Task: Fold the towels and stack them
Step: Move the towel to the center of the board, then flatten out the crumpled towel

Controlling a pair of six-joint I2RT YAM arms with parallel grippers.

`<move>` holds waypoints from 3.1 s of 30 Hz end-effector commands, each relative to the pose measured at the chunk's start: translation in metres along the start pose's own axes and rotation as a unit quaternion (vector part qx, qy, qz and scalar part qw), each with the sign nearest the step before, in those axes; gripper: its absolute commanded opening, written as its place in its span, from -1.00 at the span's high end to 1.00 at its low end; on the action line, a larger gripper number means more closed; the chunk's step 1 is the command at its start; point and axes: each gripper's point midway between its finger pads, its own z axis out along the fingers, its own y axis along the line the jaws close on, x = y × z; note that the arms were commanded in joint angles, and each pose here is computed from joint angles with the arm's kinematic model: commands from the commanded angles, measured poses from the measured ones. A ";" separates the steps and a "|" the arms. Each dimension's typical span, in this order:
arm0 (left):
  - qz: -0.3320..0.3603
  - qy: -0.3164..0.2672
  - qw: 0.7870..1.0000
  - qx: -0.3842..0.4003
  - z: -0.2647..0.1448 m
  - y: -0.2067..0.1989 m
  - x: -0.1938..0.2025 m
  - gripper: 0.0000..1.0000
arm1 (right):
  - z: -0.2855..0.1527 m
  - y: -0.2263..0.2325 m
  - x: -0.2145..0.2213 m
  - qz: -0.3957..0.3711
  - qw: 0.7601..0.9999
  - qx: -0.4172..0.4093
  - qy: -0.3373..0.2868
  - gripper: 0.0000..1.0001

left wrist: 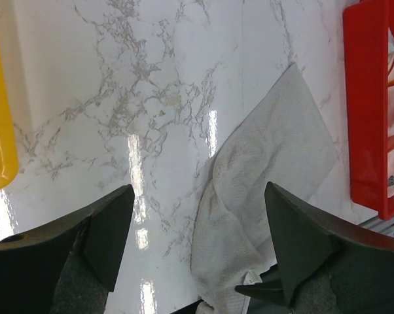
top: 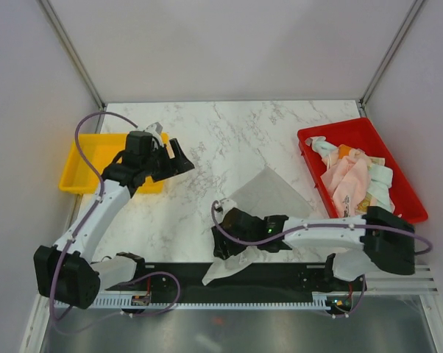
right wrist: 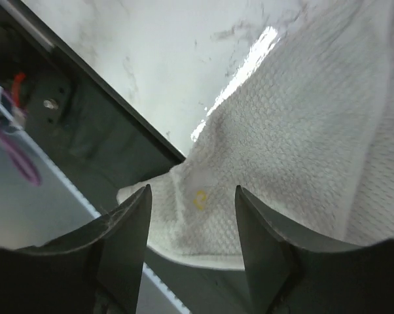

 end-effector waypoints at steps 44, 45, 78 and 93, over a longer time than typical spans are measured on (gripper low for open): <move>0.241 0.252 0.927 0.136 0.278 -0.158 0.158 0.01 | -0.213 -0.225 -0.044 0.362 0.809 0.344 -0.311 -0.06; 0.241 0.254 0.927 0.134 0.278 -0.158 0.161 0.13 | -0.213 -0.225 -0.043 0.362 0.809 0.343 -0.310 -0.05; 0.101 0.205 0.973 -0.013 0.201 -0.012 0.080 0.95 | -0.073 -0.282 -0.149 0.219 0.928 0.247 -0.174 -0.06; 0.084 0.179 0.978 -0.060 0.206 0.000 0.070 0.95 | -0.066 -0.311 -0.123 0.224 0.911 0.306 -0.162 -0.13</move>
